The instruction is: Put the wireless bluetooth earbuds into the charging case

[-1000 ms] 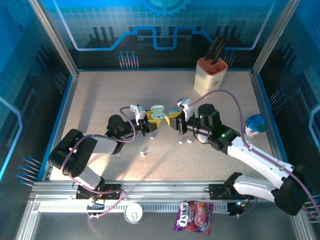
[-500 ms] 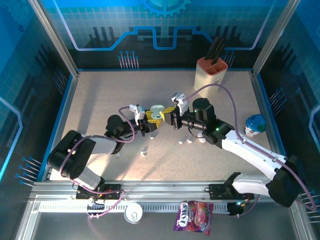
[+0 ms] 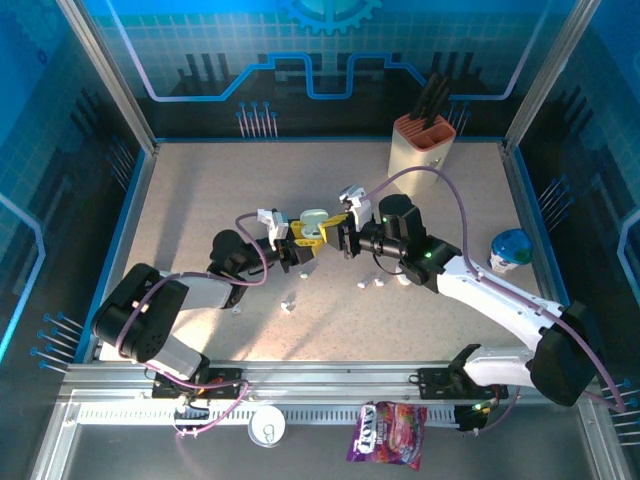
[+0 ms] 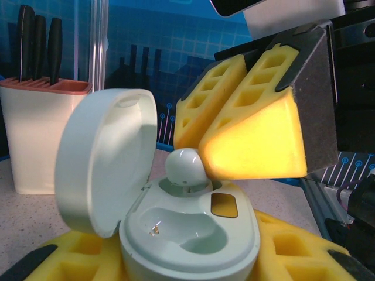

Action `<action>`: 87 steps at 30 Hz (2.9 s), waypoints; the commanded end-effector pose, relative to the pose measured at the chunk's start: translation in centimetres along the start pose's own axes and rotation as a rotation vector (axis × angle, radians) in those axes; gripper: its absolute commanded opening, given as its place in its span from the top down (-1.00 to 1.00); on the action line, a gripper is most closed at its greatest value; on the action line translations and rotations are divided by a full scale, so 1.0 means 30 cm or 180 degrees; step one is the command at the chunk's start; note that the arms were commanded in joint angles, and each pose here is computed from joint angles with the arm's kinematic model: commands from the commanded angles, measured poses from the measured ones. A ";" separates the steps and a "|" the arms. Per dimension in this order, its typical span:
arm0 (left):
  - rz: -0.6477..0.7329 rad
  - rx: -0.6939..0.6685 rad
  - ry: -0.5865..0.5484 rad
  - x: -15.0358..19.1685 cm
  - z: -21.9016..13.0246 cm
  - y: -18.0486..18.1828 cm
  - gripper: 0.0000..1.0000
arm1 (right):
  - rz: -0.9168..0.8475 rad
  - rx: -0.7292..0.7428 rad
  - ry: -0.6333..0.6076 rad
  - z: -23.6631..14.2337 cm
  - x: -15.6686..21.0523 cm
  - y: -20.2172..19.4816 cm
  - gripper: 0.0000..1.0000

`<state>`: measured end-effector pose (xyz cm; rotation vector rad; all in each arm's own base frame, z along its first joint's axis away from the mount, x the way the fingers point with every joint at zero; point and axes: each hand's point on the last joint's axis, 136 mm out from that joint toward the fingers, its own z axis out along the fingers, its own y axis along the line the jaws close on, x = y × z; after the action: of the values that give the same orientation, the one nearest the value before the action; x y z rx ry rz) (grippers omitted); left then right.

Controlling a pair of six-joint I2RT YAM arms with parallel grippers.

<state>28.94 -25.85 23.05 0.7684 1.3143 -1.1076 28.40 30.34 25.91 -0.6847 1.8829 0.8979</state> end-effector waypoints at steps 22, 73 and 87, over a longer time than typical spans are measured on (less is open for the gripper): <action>0.0297 -0.0092 -0.0150 -0.051 -0.039 -0.012 0.55 | 0.1679 0.0906 -0.0470 -0.157 0.076 -0.322 -0.06; 0.0549 -0.0270 -0.0281 -0.109 -0.073 0.002 0.55 | 0.3726 0.0632 0.1162 0.444 0.656 -0.124 0.31; 0.0536 -0.0283 -0.0271 -0.104 -0.076 0.007 0.55 | 0.3556 0.0856 0.1483 0.468 0.718 -0.168 0.43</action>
<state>28.84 -23.65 25.08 0.7415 1.2366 -0.9640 29.94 37.32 2.50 0.4791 2.7100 1.2382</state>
